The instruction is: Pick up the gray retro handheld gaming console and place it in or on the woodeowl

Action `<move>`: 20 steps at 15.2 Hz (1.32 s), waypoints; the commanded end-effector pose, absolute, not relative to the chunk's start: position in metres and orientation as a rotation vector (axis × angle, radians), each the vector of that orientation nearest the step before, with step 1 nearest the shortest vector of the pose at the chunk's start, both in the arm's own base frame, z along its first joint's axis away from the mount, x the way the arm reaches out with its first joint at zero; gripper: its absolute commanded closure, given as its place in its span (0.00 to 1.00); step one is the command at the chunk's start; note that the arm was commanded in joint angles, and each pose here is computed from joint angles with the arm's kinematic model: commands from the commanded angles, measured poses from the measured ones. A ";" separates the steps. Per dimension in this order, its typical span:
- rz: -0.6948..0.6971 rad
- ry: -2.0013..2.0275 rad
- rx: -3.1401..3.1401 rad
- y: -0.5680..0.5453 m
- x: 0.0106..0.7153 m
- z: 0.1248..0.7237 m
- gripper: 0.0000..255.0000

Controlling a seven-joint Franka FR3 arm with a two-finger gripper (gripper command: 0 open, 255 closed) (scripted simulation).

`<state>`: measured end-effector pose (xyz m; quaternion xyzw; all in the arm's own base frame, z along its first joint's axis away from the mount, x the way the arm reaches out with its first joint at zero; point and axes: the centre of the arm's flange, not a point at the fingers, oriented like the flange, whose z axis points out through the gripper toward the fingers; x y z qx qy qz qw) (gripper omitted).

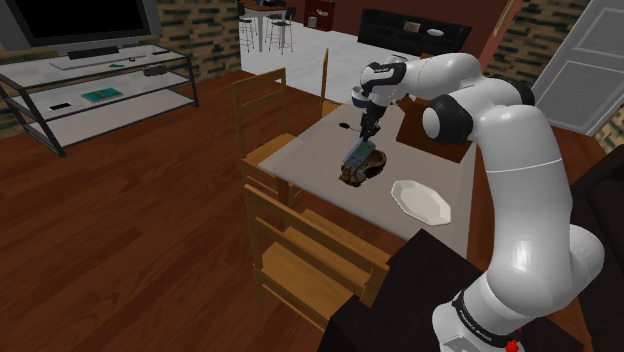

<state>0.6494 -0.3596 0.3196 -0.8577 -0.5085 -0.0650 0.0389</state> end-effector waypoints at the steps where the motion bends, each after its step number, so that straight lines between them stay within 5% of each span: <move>1: -0.199 -1.559 -2.630 -0.360 0.649 0.319 1.00; 3: -0.199 -1.559 -2.630 -0.360 0.649 0.319 1.00; 4: -0.199 -1.559 -2.630 -0.360 0.649 0.319 0.00; 20: -0.199 -1.559 -2.630 -0.366 0.646 0.369 0.00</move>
